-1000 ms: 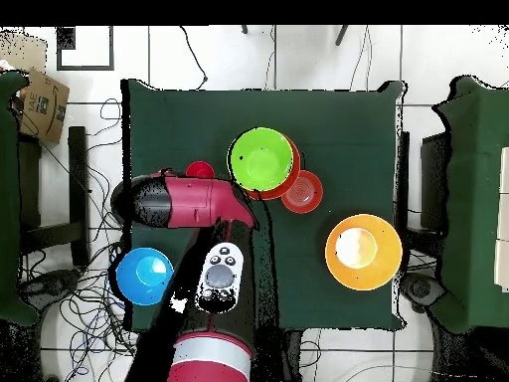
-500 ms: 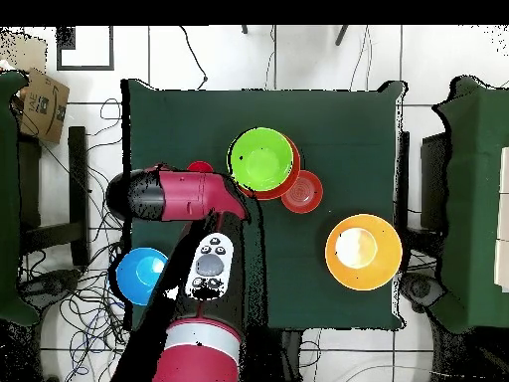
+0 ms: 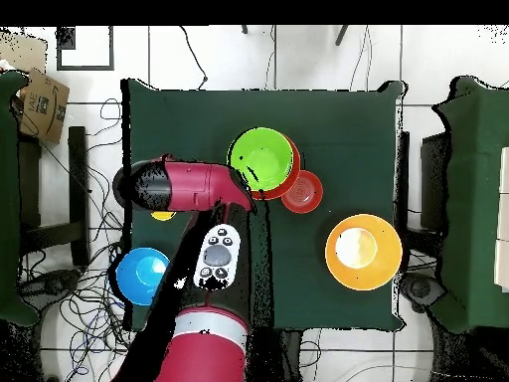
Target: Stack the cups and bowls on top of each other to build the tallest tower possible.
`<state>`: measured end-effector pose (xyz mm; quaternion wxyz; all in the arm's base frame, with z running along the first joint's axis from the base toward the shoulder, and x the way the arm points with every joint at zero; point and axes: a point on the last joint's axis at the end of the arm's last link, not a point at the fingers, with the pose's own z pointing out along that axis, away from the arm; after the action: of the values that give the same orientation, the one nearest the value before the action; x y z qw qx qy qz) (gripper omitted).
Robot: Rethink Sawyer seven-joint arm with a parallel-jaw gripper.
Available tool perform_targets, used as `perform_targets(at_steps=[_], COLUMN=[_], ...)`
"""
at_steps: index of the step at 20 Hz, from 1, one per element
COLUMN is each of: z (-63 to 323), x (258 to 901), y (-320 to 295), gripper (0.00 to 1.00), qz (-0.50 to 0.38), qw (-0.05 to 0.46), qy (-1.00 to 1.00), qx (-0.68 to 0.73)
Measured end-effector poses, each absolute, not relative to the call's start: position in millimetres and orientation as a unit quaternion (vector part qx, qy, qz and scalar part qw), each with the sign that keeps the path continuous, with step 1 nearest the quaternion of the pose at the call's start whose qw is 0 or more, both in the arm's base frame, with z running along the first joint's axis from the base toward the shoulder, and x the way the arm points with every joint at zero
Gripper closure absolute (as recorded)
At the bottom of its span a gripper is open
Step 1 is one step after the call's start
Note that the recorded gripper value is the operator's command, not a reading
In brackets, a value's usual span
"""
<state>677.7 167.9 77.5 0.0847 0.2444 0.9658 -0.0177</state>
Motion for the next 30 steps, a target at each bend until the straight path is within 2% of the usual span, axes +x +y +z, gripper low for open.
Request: perform_targets(at_steps=[14, 30], z=[65.5, 32.6], x=[685.5, 683.2], y=[134.0, 144.2], gripper=[0.0, 0.0], qz=[-0.022, -0.028], qw=[0.079, 0.066], qy=[0.96, 0.964], qx=[0.267, 0.257])
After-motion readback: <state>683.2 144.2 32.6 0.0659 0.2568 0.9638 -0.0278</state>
